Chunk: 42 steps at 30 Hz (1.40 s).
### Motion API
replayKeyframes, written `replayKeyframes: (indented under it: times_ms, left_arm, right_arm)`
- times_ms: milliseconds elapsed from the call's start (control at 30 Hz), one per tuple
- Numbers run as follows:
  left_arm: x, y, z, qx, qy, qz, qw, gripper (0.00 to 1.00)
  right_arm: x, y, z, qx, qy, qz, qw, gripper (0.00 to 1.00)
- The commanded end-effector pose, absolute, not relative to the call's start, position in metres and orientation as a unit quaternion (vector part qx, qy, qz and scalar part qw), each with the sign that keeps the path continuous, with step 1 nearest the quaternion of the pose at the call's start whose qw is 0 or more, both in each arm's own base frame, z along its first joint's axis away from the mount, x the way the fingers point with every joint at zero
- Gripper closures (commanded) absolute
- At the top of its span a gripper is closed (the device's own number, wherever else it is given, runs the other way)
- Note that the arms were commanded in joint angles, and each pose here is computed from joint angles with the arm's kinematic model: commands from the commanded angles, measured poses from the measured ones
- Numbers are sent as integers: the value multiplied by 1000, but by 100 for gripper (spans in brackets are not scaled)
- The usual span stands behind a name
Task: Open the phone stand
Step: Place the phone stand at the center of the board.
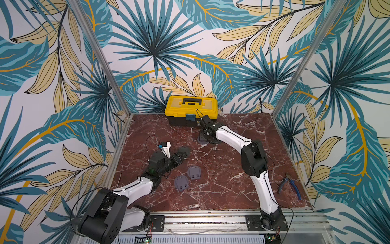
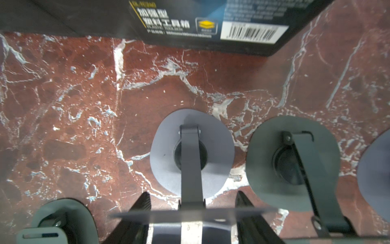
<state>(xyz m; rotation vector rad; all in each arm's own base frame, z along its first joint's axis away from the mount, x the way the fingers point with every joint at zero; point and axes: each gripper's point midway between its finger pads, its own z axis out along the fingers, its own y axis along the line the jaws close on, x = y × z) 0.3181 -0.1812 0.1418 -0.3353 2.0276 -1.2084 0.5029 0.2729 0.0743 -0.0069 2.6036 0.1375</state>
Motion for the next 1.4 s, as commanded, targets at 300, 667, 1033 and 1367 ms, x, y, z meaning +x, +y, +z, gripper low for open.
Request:
replayKeyframes:
  times_ms: [300, 667, 1033, 1367]
  left_arm:
    - [326, -180, 152, -125, 785, -470, 383, 59]
    - [325, -180, 154, -124, 783, -472, 385, 60]
    - [324, -176, 164, -125, 775, -474, 398, 60]
    - [326, -166, 177, -136, 768, -463, 421, 60]
  right_arm:
    - [498, 268, 62, 0, 969, 41, 242, 33]
    - [499, 269, 86, 7, 964, 56, 260, 21]
    - [485, 274, 158, 14, 945, 124, 303, 20]
    - [432, 230, 254, -4, 920, 119, 374, 20]
